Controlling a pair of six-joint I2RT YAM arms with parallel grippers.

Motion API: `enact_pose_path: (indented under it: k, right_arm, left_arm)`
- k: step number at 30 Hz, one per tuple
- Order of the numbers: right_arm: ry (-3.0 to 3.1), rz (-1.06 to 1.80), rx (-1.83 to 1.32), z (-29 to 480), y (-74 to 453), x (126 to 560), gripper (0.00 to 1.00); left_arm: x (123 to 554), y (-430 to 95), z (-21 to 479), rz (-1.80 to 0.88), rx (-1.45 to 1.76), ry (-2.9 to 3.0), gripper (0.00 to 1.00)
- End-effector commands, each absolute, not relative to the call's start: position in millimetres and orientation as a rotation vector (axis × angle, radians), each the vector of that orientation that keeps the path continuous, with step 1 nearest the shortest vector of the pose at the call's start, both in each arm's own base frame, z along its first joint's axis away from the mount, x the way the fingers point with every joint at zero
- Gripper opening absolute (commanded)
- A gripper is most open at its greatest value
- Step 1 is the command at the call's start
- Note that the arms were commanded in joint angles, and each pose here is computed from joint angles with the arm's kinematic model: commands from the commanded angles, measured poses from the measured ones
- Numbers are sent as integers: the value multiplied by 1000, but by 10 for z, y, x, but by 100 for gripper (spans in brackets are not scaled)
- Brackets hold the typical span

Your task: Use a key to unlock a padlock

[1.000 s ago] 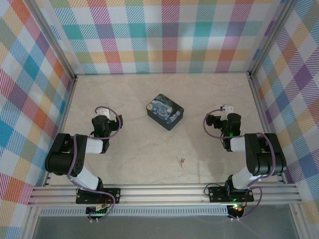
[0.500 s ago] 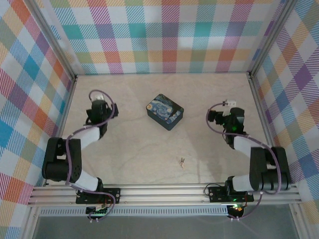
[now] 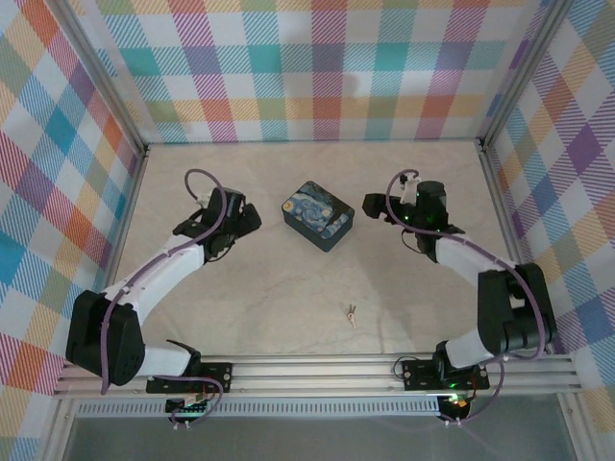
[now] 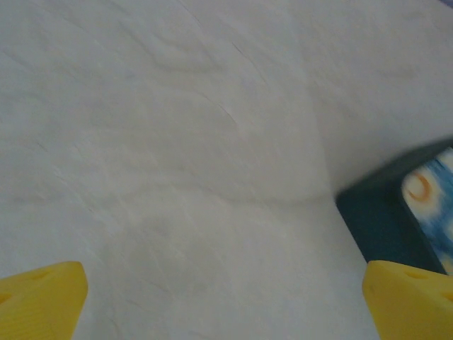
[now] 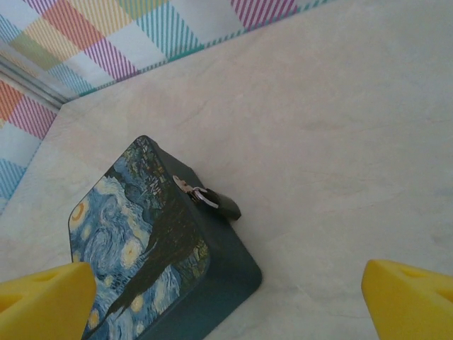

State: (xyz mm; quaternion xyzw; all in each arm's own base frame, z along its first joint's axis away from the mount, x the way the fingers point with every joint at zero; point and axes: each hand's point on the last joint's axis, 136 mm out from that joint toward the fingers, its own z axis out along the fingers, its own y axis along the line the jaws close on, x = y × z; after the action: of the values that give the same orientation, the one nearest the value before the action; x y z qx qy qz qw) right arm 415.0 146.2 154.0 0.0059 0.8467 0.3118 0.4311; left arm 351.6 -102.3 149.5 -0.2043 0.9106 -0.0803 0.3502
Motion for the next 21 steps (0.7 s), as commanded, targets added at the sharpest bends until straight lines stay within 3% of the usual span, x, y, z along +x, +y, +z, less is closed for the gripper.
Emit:
enact_pose_path:
  k: [1,11,21]
  right_arm:
    - [2082,927,-16,1639,1722,4328,97]
    - [2133,1154,-171,1284,2302,4650,97]
    - [2174,1264,-241,1058,2657,4198,96]
  left_arm:
    - [3351,-1408,1372,-383,-460,2462,99]
    - [3533,-2297,1161,-753,-266,2518,99]
    - [3865,-2661,1080,-912,-285,2485,98]
